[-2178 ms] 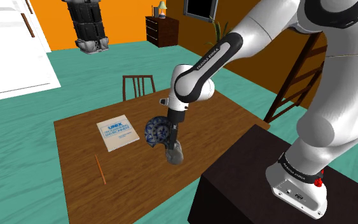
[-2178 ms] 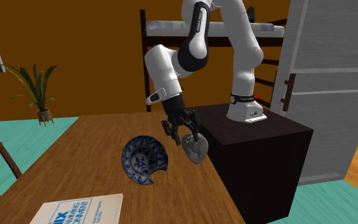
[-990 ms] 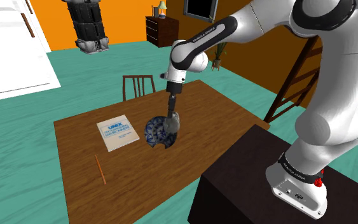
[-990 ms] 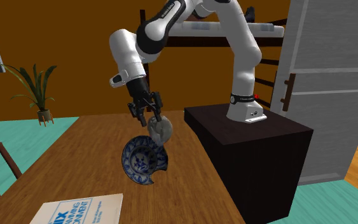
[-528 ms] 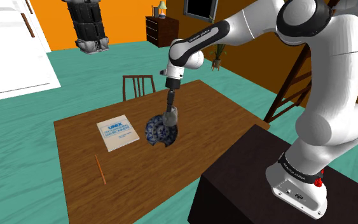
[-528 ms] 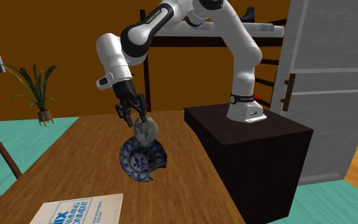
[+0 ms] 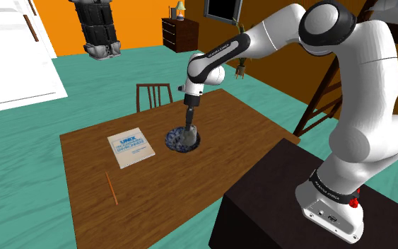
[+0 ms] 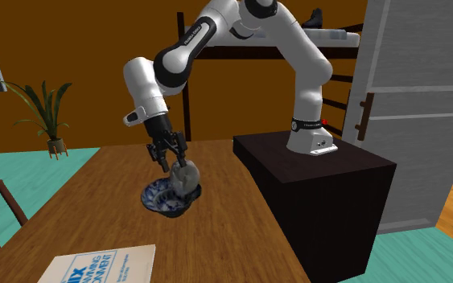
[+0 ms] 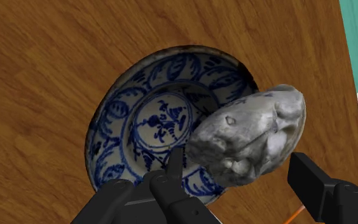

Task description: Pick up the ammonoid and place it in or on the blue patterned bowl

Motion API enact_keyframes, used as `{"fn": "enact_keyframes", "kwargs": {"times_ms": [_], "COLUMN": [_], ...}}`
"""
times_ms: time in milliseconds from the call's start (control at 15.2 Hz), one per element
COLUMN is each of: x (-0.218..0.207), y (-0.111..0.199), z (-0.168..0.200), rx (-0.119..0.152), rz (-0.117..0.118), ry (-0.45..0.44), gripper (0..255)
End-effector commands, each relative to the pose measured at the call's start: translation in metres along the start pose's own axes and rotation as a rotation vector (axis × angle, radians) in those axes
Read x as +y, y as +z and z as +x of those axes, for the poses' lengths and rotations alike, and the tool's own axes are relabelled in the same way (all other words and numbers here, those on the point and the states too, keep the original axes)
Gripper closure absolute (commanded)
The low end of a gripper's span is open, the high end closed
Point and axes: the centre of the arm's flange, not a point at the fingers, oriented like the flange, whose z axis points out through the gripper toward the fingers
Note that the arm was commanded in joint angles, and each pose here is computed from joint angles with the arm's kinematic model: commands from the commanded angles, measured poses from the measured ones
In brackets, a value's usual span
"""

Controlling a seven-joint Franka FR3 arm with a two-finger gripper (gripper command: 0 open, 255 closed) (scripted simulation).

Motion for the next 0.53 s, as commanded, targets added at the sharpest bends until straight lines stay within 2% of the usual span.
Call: {"fn": "enact_keyframes", "kwargs": {"times_ms": [0,330,462], "x": [0.004,0.016,0.016], "y": [0.01,0.033,0.033], "z": [0.0,-0.003,-0.003], "rx": [0.0,0.0,0.0], "rz": [0.0,0.0,0.0], "ry": [0.0,0.0,0.0], "gripper": [255,255,255]}}
